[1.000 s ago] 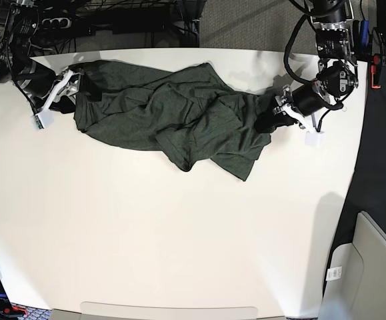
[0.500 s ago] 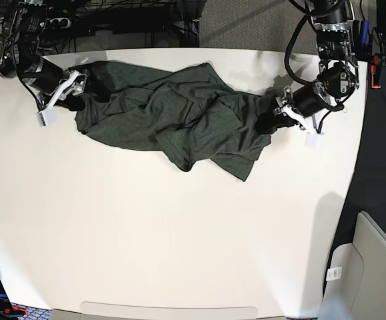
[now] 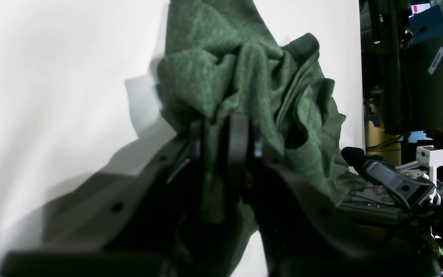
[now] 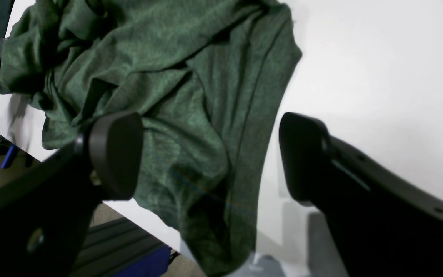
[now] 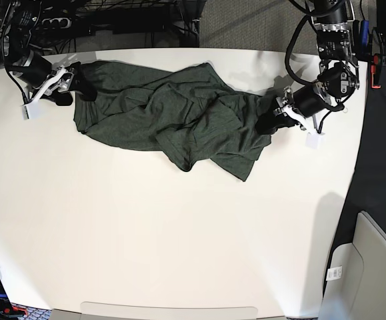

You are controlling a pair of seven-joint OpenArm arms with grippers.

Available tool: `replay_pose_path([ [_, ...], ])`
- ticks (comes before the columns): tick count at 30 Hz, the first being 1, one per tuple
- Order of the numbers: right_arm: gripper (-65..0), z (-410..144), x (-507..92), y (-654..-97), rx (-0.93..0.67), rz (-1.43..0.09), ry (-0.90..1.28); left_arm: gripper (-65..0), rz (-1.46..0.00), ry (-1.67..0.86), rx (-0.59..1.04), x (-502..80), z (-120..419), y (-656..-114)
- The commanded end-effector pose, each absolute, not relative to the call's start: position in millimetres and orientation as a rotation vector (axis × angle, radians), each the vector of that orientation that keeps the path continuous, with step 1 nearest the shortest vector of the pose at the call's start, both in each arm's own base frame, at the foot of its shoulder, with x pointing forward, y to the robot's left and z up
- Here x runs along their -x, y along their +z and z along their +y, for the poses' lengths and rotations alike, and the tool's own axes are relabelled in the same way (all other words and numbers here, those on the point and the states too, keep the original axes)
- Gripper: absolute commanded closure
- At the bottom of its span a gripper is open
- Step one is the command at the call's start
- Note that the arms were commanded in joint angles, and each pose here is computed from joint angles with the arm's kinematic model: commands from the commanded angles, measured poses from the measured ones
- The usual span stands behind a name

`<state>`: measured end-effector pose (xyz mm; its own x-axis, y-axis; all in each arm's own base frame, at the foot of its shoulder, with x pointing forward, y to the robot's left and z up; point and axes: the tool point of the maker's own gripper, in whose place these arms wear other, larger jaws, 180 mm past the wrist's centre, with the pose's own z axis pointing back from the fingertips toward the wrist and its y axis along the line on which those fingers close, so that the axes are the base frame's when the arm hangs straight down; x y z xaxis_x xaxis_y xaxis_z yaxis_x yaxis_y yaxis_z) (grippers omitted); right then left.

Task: Fold the T-shirt properly
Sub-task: 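Release the shirt ends and reposition both grippers at the bundle's sides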

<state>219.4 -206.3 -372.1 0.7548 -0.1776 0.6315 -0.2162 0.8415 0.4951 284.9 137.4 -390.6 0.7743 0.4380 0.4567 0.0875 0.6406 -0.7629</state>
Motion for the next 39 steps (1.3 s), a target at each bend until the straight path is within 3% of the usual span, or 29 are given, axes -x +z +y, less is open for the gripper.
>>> replay_pose_path([
  [1, -55.4, -210, -226, -362, -0.584, -0.768, 0.030, -0.1, -0.720, 0.206, 0.876, -294, 141, -378],
  [26, -54.4, -127, -237, -380, -0.755, -0.717, 0.017, -0.1, -0.721, 0.208, 0.875, -293, 142, -377],
  [39, -23.7, -105, -248, -382, -0.826, -0.730, -0.037, -0.1, -0.721, 0.210, 0.877, -292, 142, -377],
])
